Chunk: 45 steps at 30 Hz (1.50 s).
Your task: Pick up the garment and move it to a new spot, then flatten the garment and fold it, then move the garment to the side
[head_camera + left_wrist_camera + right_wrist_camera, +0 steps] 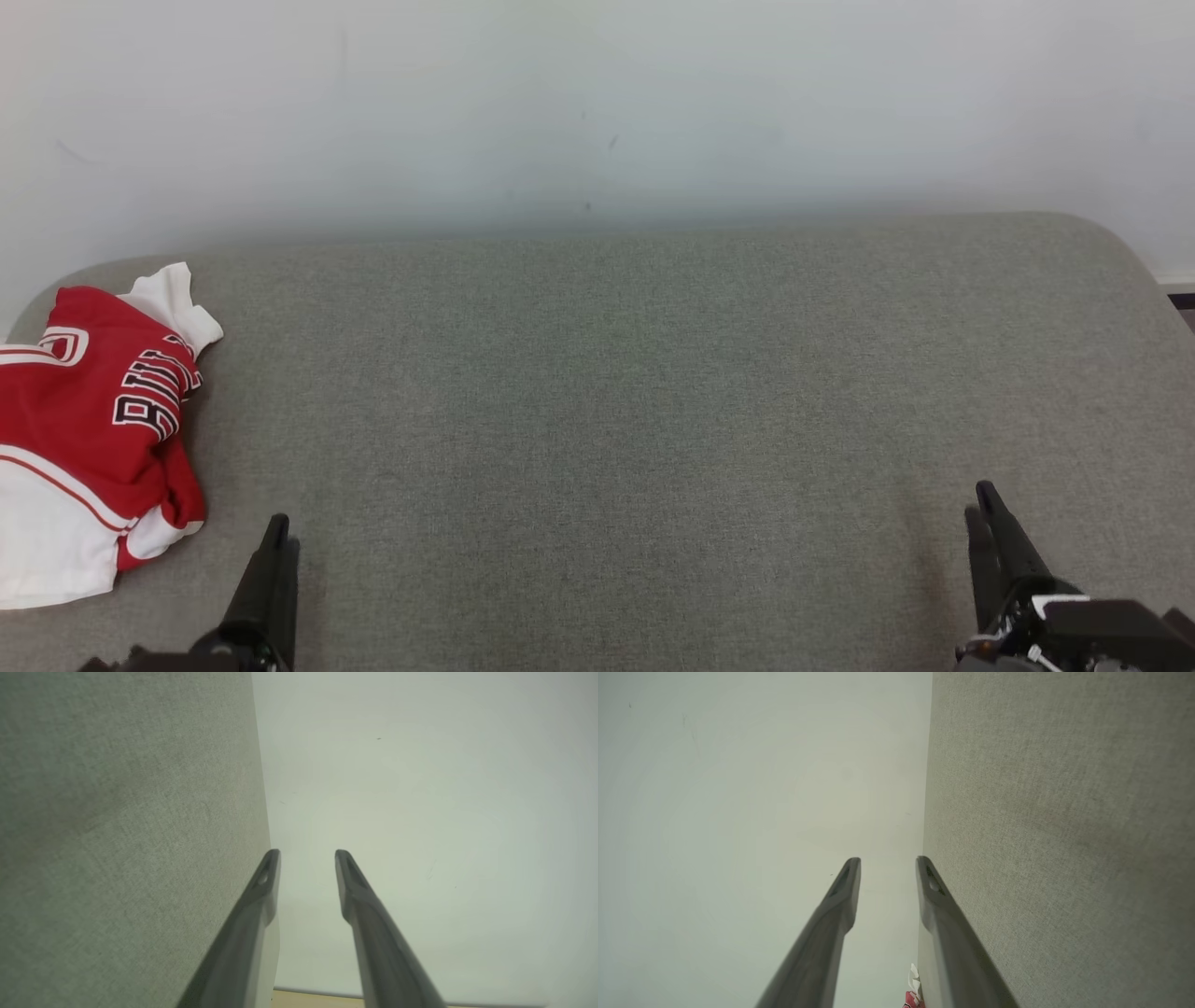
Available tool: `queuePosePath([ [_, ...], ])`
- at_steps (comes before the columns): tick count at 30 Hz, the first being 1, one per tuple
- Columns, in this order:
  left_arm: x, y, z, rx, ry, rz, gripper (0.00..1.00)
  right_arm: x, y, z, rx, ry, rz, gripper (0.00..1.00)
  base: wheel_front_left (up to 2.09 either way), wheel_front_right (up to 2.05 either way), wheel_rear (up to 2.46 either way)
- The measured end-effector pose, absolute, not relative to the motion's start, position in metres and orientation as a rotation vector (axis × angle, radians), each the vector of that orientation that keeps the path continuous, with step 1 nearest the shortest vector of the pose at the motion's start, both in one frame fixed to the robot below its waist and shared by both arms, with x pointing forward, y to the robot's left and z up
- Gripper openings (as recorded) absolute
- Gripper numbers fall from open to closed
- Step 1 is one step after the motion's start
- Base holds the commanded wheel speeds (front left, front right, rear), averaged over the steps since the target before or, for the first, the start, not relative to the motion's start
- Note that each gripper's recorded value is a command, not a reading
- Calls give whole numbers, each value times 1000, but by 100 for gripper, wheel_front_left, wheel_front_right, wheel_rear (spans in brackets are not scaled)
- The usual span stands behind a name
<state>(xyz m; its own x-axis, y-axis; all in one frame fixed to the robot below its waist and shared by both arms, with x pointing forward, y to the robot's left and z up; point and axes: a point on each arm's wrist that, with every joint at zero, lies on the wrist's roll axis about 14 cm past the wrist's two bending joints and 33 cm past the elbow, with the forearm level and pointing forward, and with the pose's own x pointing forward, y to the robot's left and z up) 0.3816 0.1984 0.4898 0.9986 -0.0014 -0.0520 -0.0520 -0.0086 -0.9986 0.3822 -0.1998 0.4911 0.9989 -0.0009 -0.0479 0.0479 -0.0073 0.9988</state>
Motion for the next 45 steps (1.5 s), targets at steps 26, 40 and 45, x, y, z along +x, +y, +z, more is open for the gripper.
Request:
queuePosePath([
  [26,381,201,494,-1256,11,78,100,378,-195,492,1262,21,-52,100,0,0,0],
  [40,385,201,506,-949,-9,77,100,380,-181,503,1021,5,2,100,0,0,0],
  [45,385,201,508,-834,-12,78,100,380,-175,503,930,9,20,100,0,0,0],
])
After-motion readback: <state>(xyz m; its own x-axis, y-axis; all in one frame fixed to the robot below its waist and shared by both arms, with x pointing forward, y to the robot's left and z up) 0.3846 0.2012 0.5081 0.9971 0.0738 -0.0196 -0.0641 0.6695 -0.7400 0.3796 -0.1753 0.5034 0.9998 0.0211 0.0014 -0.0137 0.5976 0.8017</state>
